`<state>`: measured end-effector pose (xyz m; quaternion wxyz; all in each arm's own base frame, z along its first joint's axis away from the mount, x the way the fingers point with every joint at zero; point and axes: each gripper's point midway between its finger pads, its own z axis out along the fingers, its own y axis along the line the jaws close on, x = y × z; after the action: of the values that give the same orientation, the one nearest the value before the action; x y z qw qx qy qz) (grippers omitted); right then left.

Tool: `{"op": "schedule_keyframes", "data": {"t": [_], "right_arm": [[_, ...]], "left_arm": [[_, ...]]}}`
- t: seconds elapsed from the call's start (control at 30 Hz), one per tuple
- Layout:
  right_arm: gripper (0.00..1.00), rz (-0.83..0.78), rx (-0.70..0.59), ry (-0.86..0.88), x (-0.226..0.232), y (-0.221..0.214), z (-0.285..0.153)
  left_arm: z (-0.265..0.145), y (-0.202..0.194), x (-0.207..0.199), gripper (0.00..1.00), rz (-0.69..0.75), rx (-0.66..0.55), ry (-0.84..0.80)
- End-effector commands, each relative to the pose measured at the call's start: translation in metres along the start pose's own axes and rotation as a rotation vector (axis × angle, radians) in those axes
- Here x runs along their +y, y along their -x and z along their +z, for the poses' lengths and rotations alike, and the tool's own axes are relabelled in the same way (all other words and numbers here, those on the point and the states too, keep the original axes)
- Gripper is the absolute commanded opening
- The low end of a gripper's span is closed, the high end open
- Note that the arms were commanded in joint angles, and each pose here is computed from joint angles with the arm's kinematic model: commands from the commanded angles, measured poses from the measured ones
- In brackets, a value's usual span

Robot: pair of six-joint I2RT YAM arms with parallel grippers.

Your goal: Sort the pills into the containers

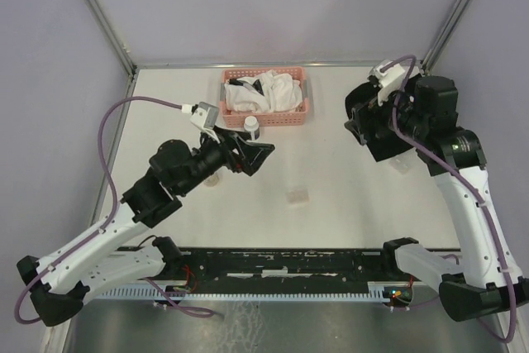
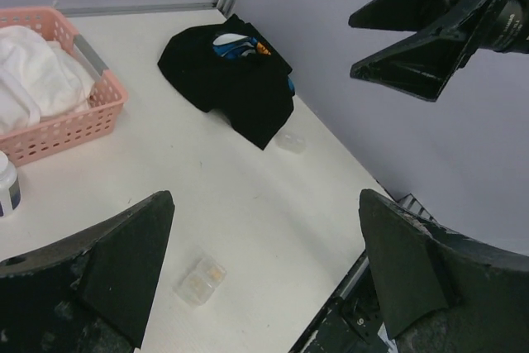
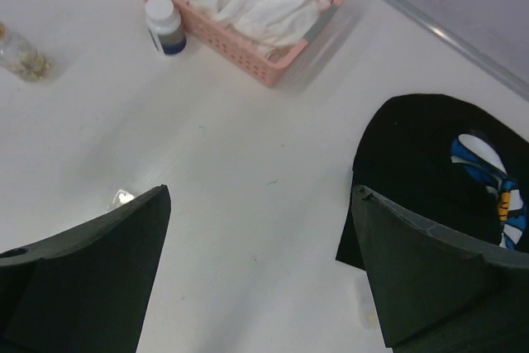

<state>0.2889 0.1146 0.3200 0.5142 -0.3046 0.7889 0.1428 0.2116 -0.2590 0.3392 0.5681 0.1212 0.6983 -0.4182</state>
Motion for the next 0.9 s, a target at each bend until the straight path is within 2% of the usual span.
{"op": "schedule_keyframes", "data": {"t": [0.0,0.1,0.37,0.63,0.87], "right_arm": [[0.99,0.055,-0.181,-0.108,-0.006,0.062,-0.045],[0.99,0.031,-0.278,-0.097,0.005,0.085,-0.071],[0.99,0.120,-0.370,-0.038,0.029,0.120,-0.115],[0.99,0.215,-0.402,-0.052,0.038,0.125,-0.139],[0.99,0.238,-0.407,-0.084,0.035,0.124,-0.145]], "left_arm": [[-0.017,0.043,-0.021,0.99,0.037,-0.062,-0.045],[-0.029,0.066,-0.033,0.99,0.054,-0.098,-0.073],[-0.055,0.102,-0.052,0.99,0.080,-0.162,-0.120],[-0.080,0.117,-0.064,0.99,0.061,-0.219,-0.174],[-0.081,0.113,-0.060,0.99,0.063,-0.214,-0.163]]}}
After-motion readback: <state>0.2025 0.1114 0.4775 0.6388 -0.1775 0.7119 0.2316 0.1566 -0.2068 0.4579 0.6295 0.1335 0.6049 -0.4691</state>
